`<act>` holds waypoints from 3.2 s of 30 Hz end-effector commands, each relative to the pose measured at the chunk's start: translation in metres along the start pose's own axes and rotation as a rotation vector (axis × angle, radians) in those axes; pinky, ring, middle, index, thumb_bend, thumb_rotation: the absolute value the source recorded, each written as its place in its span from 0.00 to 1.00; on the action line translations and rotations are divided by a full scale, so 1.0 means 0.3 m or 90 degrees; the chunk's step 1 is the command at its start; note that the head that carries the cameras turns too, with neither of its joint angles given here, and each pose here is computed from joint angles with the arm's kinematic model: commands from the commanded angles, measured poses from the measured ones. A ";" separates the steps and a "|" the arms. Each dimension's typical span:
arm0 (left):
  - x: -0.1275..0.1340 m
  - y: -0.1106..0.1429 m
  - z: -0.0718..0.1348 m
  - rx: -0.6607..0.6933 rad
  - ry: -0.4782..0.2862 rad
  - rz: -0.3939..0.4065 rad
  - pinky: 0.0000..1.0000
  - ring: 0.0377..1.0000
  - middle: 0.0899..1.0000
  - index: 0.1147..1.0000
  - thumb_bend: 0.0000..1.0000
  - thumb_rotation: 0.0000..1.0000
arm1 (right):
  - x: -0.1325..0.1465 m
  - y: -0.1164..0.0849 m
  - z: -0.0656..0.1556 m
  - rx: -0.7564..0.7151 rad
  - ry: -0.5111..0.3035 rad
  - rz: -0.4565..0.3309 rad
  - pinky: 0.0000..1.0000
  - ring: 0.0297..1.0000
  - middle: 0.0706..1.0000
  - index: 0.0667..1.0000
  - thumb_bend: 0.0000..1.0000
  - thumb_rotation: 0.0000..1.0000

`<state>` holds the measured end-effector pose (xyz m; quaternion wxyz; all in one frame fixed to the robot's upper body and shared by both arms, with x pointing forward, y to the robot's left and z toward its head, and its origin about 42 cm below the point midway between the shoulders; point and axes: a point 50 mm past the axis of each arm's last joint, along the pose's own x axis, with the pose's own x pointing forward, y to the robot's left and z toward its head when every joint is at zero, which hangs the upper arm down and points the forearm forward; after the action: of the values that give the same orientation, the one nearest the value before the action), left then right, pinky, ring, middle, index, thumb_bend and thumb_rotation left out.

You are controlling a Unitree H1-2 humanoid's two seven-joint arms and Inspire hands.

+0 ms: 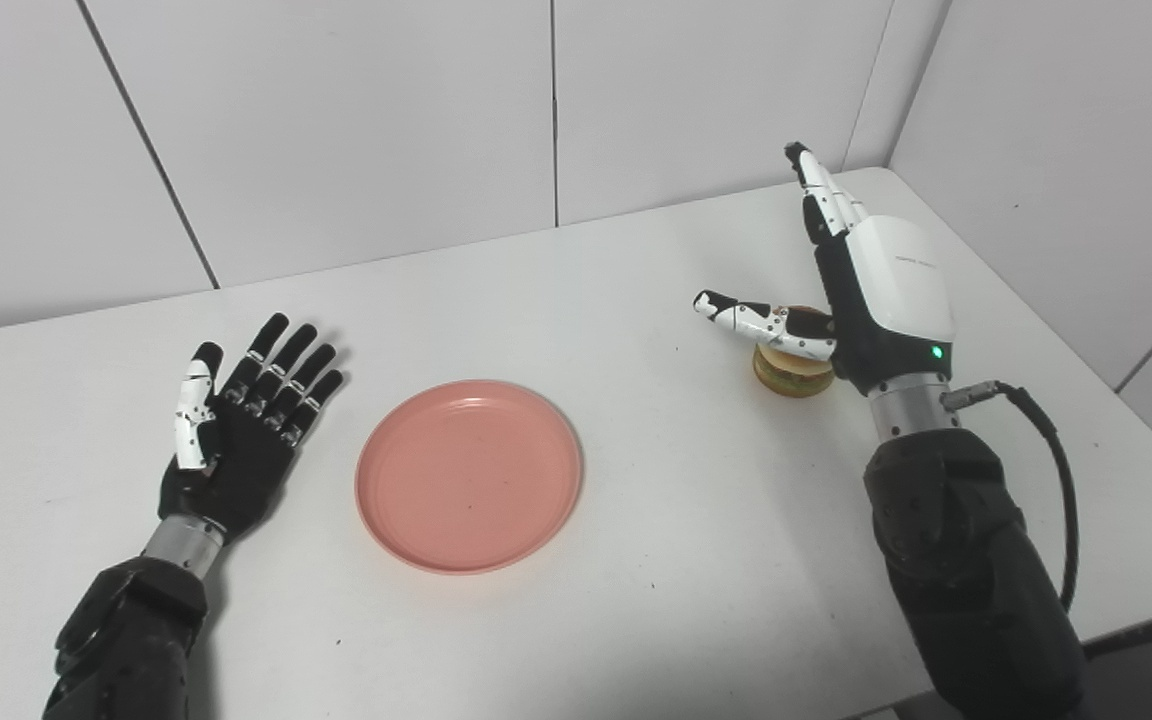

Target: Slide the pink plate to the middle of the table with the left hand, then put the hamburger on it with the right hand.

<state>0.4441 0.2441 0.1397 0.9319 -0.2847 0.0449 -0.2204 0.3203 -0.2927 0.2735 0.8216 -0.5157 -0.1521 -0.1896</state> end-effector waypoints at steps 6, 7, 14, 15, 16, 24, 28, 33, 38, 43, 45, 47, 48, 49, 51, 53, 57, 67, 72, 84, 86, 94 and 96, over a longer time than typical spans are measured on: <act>-0.112 0.145 -0.116 -0.036 0.100 0.120 0.95 0.92 0.93 0.93 0.39 1.00 | 0.026 -0.070 -0.069 -0.096 0.045 -0.041 0.86 0.96 0.98 1.00 0.98 0.79; -0.111 0.146 -0.115 -0.035 0.100 0.120 0.95 0.92 0.94 0.93 0.40 1.00 | 0.027 -0.074 -0.080 -0.103 0.052 -0.043 0.86 0.95 0.98 1.00 0.99 0.79; -0.113 0.151 -0.104 -0.036 0.098 0.116 0.95 0.92 0.93 0.93 0.40 1.00 | 0.032 -0.048 -0.174 -0.122 0.117 -0.020 0.85 0.93 0.97 1.00 1.00 0.82; -0.113 0.151 -0.102 -0.038 0.097 0.116 0.94 0.92 0.93 0.93 0.40 1.00 | 0.032 -0.042 -0.181 -0.119 0.125 -0.013 0.84 0.93 0.98 1.00 1.00 0.83; -0.114 0.151 -0.101 -0.039 0.097 0.115 0.95 0.92 0.93 0.93 0.40 1.00 | 0.033 -0.037 -0.186 -0.116 0.132 -0.007 0.83 0.93 0.99 1.00 1.00 0.83; -0.117 0.145 -0.094 -0.041 0.095 0.115 0.95 0.91 0.93 0.92 0.40 1.00 | 0.047 0.022 -0.218 -0.096 0.158 0.010 0.82 0.92 0.96 1.00 1.00 0.82; -0.118 0.144 -0.091 -0.042 0.094 0.114 0.95 0.91 0.93 0.92 0.39 1.00 | 0.050 0.047 -0.214 -0.061 0.167 0.030 0.80 0.92 0.96 1.00 1.00 0.80; -0.122 0.139 -0.088 -0.032 0.095 0.107 0.95 0.92 0.93 0.93 0.40 1.00 | 0.052 0.072 -0.202 -0.041 0.173 0.053 0.77 0.90 0.94 0.99 1.00 0.78; -0.126 0.131 -0.085 -0.023 0.096 0.117 0.94 0.91 0.92 0.91 0.39 1.00 | 0.054 0.105 -0.190 -0.029 0.171 0.082 0.79 0.90 0.94 0.99 1.00 0.77; -0.134 0.127 -0.080 -0.029 0.096 0.105 0.96 0.92 0.94 0.94 0.38 1.00 | 0.062 0.132 -0.179 -0.018 0.180 0.103 0.75 0.90 0.95 0.99 1.00 0.74; -0.135 0.128 -0.080 -0.026 0.096 0.104 0.96 0.92 0.94 0.94 0.38 1.00 | 0.065 0.139 -0.177 -0.020 0.182 0.109 0.74 0.89 0.96 0.99 1.00 0.74; -0.135 0.128 -0.081 -0.025 0.097 0.105 0.96 0.93 0.94 0.94 0.38 1.00 | 0.067 0.144 -0.174 -0.021 0.184 0.113 0.71 0.88 0.96 0.99 1.00 0.74; -0.135 0.127 -0.081 -0.025 0.097 0.107 0.96 0.93 0.94 0.94 0.38 1.00 | 0.067 0.145 -0.172 -0.021 0.185 0.115 0.71 0.89 0.96 0.99 1.00 0.73; -0.134 0.127 -0.081 -0.025 0.097 0.107 0.96 0.93 0.94 0.94 0.38 1.00 | 0.068 0.147 -0.173 -0.021 0.187 0.117 0.71 0.88 0.95 0.99 1.00 0.72; -0.134 0.128 -0.081 -0.022 0.097 0.105 0.96 0.93 0.94 0.94 0.38 1.00 | 0.069 0.151 -0.174 -0.023 0.190 0.120 0.71 0.88 0.95 0.99 1.00 0.72; -0.134 0.129 -0.080 -0.021 0.098 0.103 0.96 0.93 0.95 0.95 0.38 1.00 | 0.070 0.153 -0.177 -0.035 0.189 0.122 0.70 0.88 0.94 0.99 1.00 0.71; -0.135 0.129 -0.080 -0.020 0.098 0.102 0.96 0.93 0.94 0.94 0.39 1.00 | 0.072 0.155 -0.183 -0.067 0.187 0.123 0.83 0.93 0.99 1.00 1.00 0.70; -0.133 0.129 -0.087 -0.019 0.099 0.105 0.96 0.92 0.93 0.93 0.39 1.00 | 0.081 0.160 -0.206 -0.090 0.195 0.118 0.86 0.94 0.98 1.00 1.00 0.67; -0.134 0.123 -0.085 -0.018 0.099 0.100 0.96 0.93 0.94 0.94 0.39 1.00 | 0.090 0.169 -0.208 -0.092 0.196 0.117 0.81 0.91 0.95 0.97 1.00 0.63; -0.140 0.114 -0.086 -0.007 0.097 0.090 0.96 0.93 0.94 0.94 0.39 1.00 | 0.136 0.192 -0.194 -0.076 0.202 0.108 0.44 0.55 0.63 0.73 0.92 0.43; -0.140 0.114 -0.086 -0.008 0.097 0.091 0.95 0.92 0.94 0.94 0.39 1.00 | 0.146 0.201 -0.200 -0.056 0.205 0.097 0.38 0.48 0.56 0.69 0.89 0.40; -0.138 0.108 -0.088 -0.009 0.095 0.088 0.96 0.93 0.95 0.95 0.39 1.00 | 0.165 0.216 -0.234 -0.032 0.222 0.090 0.25 0.32 0.38 0.49 0.52 0.04; -0.137 0.107 -0.088 -0.008 0.095 0.087 0.97 0.93 0.95 0.95 0.39 1.00 | 0.163 0.214 -0.237 -0.032 0.225 0.090 0.23 0.30 0.37 0.49 0.52 0.01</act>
<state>0.4367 0.2652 0.1435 0.9380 -0.2697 0.0404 -0.2141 0.3930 -0.3322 0.1990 0.8410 -0.4969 0.0587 -0.2057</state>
